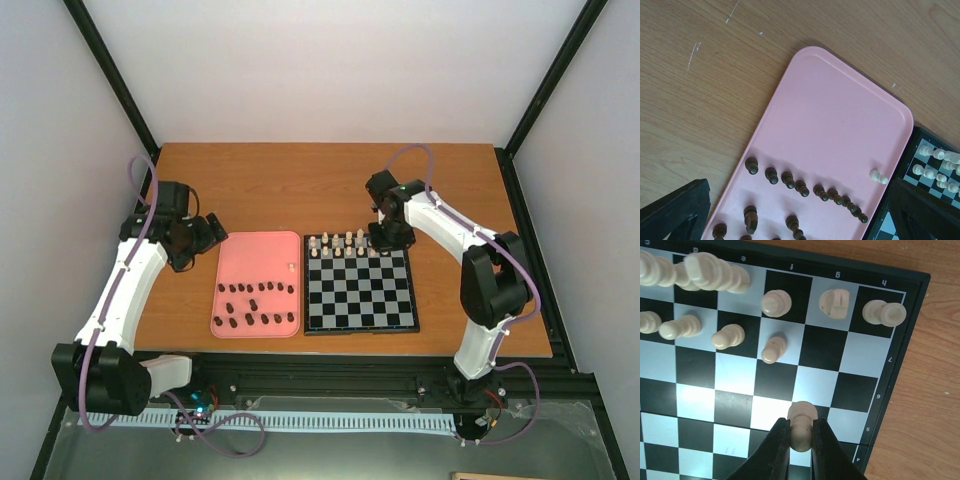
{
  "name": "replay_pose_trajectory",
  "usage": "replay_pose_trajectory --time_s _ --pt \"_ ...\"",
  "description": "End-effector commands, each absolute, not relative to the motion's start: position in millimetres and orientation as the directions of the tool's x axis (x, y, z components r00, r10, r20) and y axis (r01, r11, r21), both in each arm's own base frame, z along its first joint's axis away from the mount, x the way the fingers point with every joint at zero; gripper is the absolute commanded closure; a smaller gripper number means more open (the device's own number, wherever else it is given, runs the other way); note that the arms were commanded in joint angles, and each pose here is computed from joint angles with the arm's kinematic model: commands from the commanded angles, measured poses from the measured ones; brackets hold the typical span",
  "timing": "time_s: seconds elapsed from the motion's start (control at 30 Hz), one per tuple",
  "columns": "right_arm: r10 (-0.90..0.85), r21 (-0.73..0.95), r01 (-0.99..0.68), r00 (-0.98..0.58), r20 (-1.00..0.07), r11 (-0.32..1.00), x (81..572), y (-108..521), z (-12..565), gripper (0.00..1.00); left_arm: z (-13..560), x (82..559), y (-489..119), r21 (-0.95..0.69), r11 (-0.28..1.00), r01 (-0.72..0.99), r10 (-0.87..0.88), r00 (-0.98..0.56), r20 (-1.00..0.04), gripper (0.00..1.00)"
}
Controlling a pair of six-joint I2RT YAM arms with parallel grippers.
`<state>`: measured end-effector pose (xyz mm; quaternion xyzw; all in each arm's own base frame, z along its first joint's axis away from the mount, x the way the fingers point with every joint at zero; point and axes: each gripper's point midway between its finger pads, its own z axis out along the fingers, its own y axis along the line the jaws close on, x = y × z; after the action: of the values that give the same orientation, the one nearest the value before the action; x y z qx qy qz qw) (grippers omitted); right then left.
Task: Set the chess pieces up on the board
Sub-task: Place the chess piece on the chessboard.
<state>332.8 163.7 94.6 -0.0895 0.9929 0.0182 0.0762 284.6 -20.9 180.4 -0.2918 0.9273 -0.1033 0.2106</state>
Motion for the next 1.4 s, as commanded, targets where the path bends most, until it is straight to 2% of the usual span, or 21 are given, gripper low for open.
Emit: replay_pose_trajectory --time_s 0.0,0.33,1.37 --pt "-0.137 0.027 -0.144 -0.974 -0.178 0.989 340 155 92 0.97 186 292 -19 -0.323 0.814 -0.483 -0.577 -0.738 -0.35 0.01" --pt "-0.134 0.01 -0.138 -0.975 -0.178 0.99 358 152 77 0.97 187 294 -19 -0.325 0.812 -0.484 -0.579 -0.735 -0.352 0.01" --pt "-0.112 -0.018 -0.11 -0.983 -0.147 0.994 360 147 41 0.95 186 299 -19 -0.319 0.816 -0.481 -0.574 -0.742 -0.348 0.01"
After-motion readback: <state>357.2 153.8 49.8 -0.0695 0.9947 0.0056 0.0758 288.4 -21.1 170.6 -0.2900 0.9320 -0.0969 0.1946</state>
